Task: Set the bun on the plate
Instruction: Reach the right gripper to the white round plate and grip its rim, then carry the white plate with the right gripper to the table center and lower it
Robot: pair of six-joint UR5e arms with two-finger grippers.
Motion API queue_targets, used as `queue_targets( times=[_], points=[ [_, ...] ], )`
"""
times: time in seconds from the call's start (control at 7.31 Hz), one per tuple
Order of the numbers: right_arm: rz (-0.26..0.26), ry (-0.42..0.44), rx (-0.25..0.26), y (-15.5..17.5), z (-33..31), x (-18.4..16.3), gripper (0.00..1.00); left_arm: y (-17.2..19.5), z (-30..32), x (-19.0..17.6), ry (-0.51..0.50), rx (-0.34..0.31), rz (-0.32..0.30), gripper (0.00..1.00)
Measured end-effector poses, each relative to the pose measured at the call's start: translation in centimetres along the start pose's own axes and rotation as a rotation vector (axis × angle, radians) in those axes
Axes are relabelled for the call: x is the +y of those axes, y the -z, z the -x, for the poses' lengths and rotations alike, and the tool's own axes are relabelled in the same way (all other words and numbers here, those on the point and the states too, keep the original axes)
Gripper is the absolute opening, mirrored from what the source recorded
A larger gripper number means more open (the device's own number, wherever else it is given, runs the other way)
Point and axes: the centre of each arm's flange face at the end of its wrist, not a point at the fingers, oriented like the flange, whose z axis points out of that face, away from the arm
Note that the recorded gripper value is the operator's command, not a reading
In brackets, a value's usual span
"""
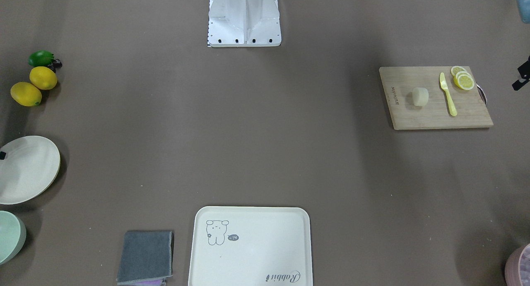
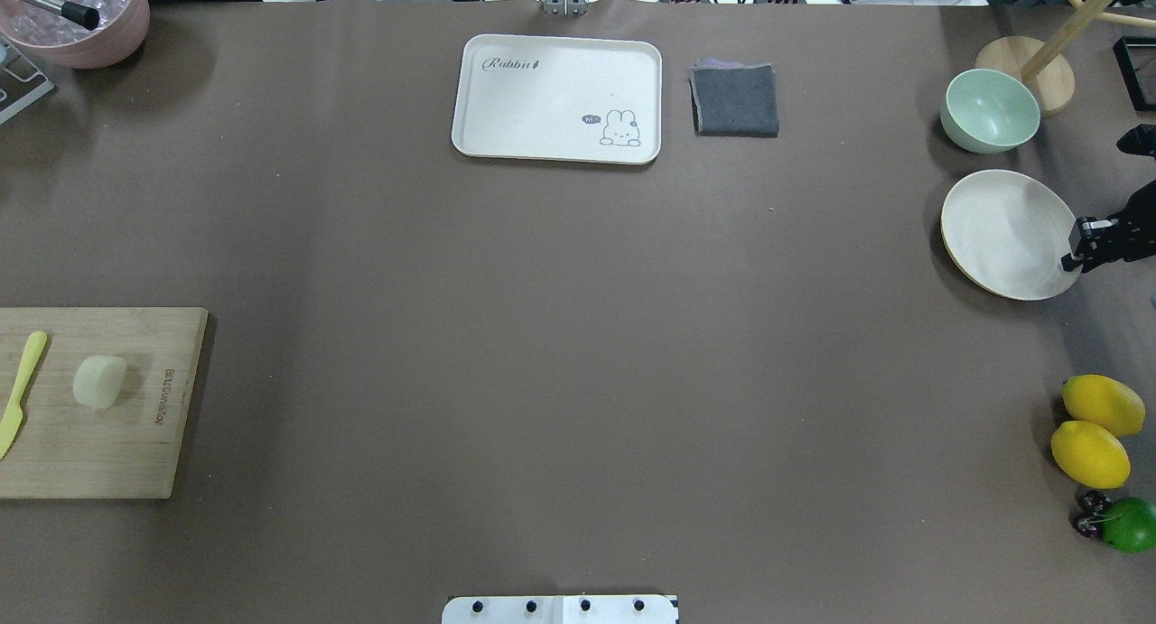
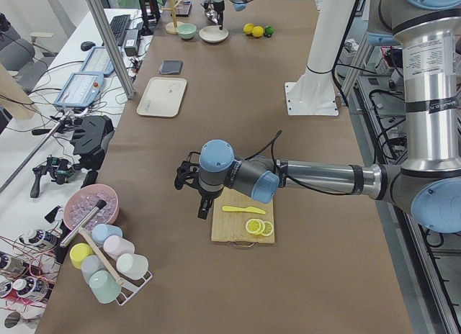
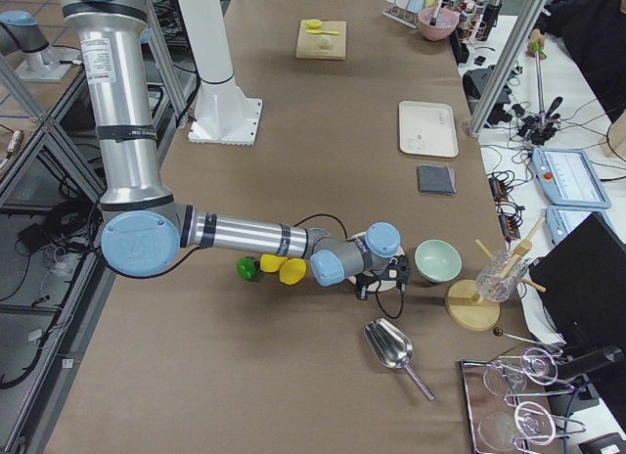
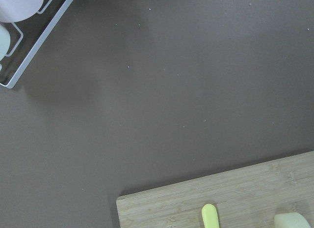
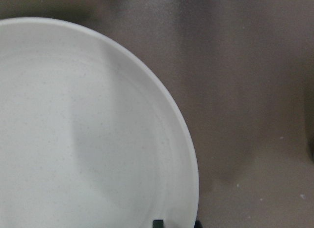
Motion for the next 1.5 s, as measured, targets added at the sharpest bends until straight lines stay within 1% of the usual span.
queue_targets(
  times=[0.27,0.41,0.55,0.68,0.82,0.96,1.09,1.23,1.37,1.5],
  points=[
    [-0.004,-0.001,-0.011,0.4,0.7,-0.4,0.0,-0.1,0.2,0.1,0.004,-0.001,0.002,0.97],
    [-0.013,-0.014,-0.034,1.2,2.3,-1.0,0.0,-0.1,0.2,0.0,0.004,-0.002,0.001,0.97],
    [-0.026,-0.037,-0.08,2.7,6.0,-2.1,0.0,-0.1,0.2,0.0,0.005,-0.003,0.001,0.97],
    [-0.028,-0.041,-0.125,3.8,11.4,-2.5,0.0,-0.2,0.3,0.1,0.008,-0.002,0.004,0.97],
    [-0.014,-0.041,-0.171,4.2,18.5,-2.0,0.0,-0.3,0.4,0.2,0.011,-0.002,0.007,0.97],
    [0.012,-0.056,-0.214,4.0,27.0,-0.4,0.0,-0.3,0.4,0.2,0.011,-0.001,0.008,0.97],
    [0.025,-0.074,-0.24,3.2,35.2,2.1,0.0,-0.2,0.2,0.1,0.011,0.006,0.007,0.97],
    [0.017,-0.094,-0.254,1.8,42.8,5.3,0.0,-0.3,-0.6,-0.6,0.022,0.02,0.007,0.97],
    [0.006,-0.102,-0.27,0.4,49.1,8.6,0.0,-1.0,-2.6,-2.4,0.058,0.036,0.012,0.97],
    [0.006,-0.093,-0.285,-0.5,53.3,11.2,0.0,-2.0,-5.4,-4.3,0.114,0.044,0.02,0.97]
  ],
)
